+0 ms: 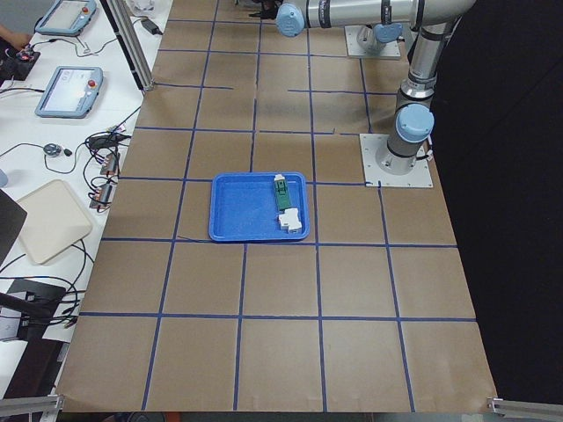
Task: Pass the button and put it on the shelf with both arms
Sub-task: 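Close the right gripper around the button's red cap beside the left gripper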
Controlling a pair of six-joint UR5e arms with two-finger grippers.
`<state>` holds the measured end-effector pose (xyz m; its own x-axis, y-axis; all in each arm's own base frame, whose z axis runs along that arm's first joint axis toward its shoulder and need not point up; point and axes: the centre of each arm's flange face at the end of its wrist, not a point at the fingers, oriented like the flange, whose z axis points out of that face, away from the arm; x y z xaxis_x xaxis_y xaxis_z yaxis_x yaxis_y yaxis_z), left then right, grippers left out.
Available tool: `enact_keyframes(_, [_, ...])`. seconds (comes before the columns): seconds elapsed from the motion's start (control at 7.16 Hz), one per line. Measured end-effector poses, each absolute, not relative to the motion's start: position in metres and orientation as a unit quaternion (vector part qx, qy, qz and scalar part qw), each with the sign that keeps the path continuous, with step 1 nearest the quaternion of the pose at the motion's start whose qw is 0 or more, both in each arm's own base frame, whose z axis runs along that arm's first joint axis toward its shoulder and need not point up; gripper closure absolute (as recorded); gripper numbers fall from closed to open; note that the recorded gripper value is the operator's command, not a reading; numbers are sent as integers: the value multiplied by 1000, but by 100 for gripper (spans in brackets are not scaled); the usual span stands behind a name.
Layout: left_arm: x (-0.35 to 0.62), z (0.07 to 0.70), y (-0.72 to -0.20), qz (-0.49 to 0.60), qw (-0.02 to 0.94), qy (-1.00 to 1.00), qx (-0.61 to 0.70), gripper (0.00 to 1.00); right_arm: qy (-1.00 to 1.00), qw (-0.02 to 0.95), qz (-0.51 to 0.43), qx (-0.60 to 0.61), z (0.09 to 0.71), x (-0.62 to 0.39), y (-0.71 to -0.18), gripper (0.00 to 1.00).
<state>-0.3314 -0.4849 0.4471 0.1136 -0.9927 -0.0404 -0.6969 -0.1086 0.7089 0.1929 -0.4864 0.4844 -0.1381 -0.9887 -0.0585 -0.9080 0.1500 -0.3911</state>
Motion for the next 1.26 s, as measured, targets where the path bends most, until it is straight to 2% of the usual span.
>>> enact_keyframes(0.28, [-331, 448, -485, -269, 275, -609, 694, 100, 739, 148, -137, -643, 490, 194, -486, 69])
enact_keyframes(0.42, [-331, 448, -485, -269, 275, -609, 694, 100, 738, 147, -139, -644, 492, 194, -486, 78])
enact_keyframes(0.56, [-331, 449, -484, -269, 276, -609, 694, 68, 737, 147, -139, -644, 492, 194, -486, 85])
enact_keyframes(0.84, [-331, 451, -484, -270, 275, -604, 698, 67, 737, 147, -140, -645, 493, 194, -486, 89])
enact_keyframes(0.98, [-331, 454, -484, -270, 275, -600, 701, 62, 737, 147, -141, -645, 493, 194, -486, 89])
enact_keyframes(1.12, [-331, 455, -484, -270, 276, -599, 702, 21, 737, 148, -141, -645, 493, 194, -486, 89])
enact_keyframes(1.26, [-331, 456, -484, -271, 276, -597, 703, 0, 737, 148, -141, -644, 493, 194, -486, 89])
